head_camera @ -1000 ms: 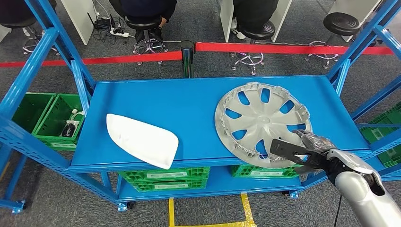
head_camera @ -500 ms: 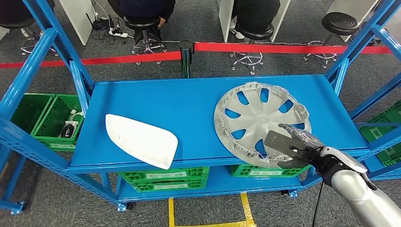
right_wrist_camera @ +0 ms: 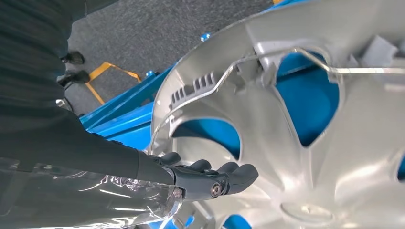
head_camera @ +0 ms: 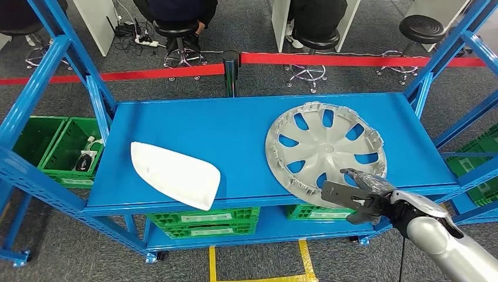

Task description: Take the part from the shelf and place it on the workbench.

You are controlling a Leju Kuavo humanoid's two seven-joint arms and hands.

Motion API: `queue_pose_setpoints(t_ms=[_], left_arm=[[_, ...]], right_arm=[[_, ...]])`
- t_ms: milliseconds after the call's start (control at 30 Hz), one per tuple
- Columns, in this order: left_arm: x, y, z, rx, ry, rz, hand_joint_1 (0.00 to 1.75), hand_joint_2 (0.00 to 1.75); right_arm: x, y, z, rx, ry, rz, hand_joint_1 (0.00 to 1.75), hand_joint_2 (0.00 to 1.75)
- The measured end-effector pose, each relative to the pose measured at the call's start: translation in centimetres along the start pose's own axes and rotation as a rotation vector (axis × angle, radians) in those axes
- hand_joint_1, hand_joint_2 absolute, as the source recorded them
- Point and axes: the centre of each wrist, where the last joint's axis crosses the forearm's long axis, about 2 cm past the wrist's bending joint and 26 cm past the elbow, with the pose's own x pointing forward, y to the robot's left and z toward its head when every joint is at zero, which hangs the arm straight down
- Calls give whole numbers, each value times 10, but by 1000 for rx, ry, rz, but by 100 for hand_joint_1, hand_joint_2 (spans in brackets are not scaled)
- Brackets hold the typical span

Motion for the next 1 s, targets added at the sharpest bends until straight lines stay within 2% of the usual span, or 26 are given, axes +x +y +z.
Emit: queue_pose_setpoints(t_ms=[600,733,1000], left_arm=[[0,-1,0,-2,-1,0,0,0],[0,-1,0,-3,-1,0,0,0],[0,-1,0,-3,-3,1,0,0]], right_arm=[[-3,13,-6,67,58,127,2,175],[-2,14,-6,57,54,107,175,175],[0,15,-5,33,30,44,175,175]])
